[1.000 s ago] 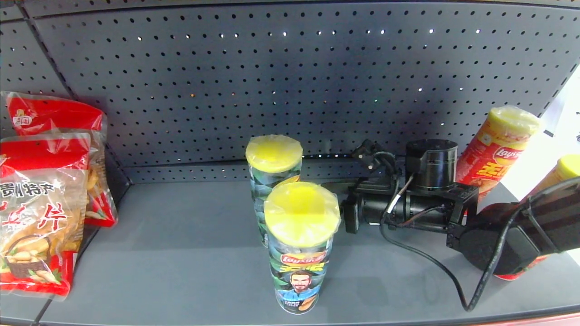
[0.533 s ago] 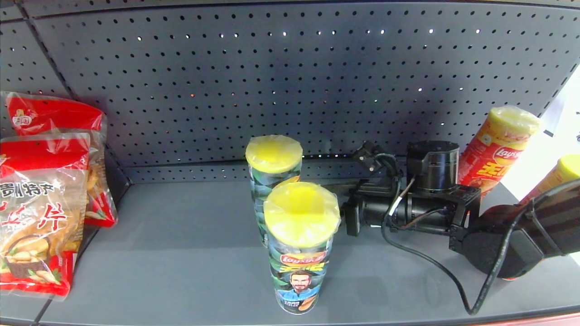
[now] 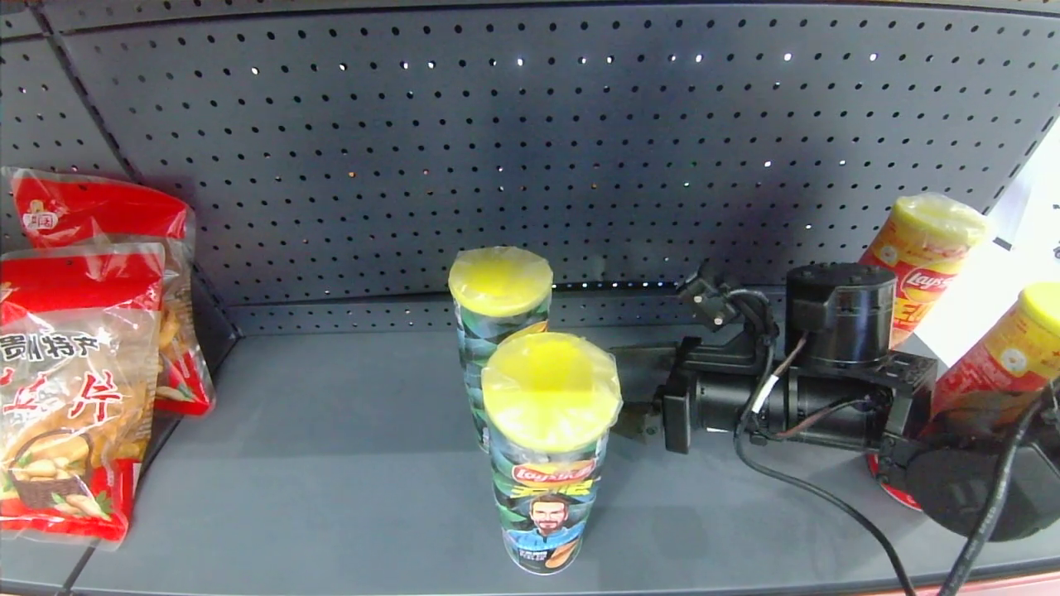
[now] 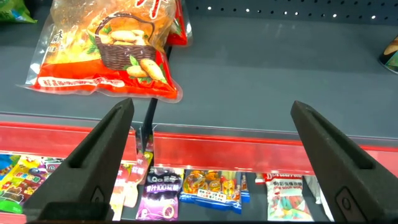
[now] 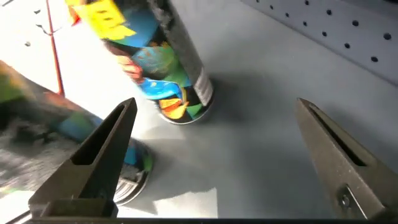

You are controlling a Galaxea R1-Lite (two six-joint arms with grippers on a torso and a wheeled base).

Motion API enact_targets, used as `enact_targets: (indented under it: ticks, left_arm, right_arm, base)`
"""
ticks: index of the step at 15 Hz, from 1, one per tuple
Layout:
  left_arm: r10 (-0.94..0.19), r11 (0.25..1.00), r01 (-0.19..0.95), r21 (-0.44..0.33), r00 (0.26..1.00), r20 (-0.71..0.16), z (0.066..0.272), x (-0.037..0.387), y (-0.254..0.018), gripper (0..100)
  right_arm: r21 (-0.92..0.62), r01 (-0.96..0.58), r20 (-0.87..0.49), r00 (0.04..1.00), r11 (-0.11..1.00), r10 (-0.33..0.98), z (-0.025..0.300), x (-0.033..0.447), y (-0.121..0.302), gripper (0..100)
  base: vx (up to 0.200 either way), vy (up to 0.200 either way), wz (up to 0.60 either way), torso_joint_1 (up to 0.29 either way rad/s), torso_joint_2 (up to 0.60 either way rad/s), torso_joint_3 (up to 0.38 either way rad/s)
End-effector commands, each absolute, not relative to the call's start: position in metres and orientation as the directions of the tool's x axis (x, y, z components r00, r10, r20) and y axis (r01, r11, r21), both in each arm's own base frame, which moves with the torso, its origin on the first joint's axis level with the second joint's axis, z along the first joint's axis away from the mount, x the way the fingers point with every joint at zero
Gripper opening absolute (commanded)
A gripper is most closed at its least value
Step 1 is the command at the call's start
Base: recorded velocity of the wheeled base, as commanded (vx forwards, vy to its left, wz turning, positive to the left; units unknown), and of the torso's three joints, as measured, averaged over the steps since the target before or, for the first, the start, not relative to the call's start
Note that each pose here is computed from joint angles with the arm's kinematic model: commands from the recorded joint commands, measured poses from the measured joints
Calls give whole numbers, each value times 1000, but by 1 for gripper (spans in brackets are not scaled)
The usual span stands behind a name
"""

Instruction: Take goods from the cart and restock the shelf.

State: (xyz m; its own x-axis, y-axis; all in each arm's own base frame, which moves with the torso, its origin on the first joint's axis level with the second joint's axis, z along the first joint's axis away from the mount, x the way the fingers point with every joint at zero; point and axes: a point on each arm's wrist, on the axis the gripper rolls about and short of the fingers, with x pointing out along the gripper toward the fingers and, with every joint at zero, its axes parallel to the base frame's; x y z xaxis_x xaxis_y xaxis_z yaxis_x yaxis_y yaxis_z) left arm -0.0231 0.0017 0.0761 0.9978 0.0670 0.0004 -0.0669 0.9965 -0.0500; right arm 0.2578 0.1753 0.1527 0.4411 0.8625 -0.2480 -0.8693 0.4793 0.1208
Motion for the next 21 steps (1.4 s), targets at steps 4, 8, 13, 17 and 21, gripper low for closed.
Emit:
enact_targets:
  ticks: [4, 8, 13, 17, 21]
  left_arm:
    - [67, 996, -67, -51, 998, 0, 76, -23, 2, 100]
    - [67, 996, -67, -51, 998, 0, 76, -23, 2, 100]
    - [67, 996, -67, -51, 998, 0, 76, -23, 2, 100]
    - [67, 996, -67, -50, 998, -2, 76, -23, 2, 100]
    - [67, 996, -67, -51, 998, 0, 76, -23, 2, 100]
  right_arm:
    - [97, -900, -235, 394, 425, 889, 157, 246, 170, 100]
    - [95, -915, -230, 364, 393, 903, 155, 257, 184, 100]
    - [62, -942, -236, 306, 329, 922, 140, 283, 206, 100]
    - [0, -966, -234, 250, 257, 940, 125, 294, 215, 100]
    - [3, -974, -232, 220, 227, 948, 120, 298, 219, 100]
  base:
    - [0, 0, 0, 0, 0, 0]
    - [0, 0, 0, 0, 0, 0]
    - [0, 0, 0, 0, 0, 0]
    - [0, 0, 0, 0, 0, 0]
    - [0, 0, 0, 0, 0, 0]
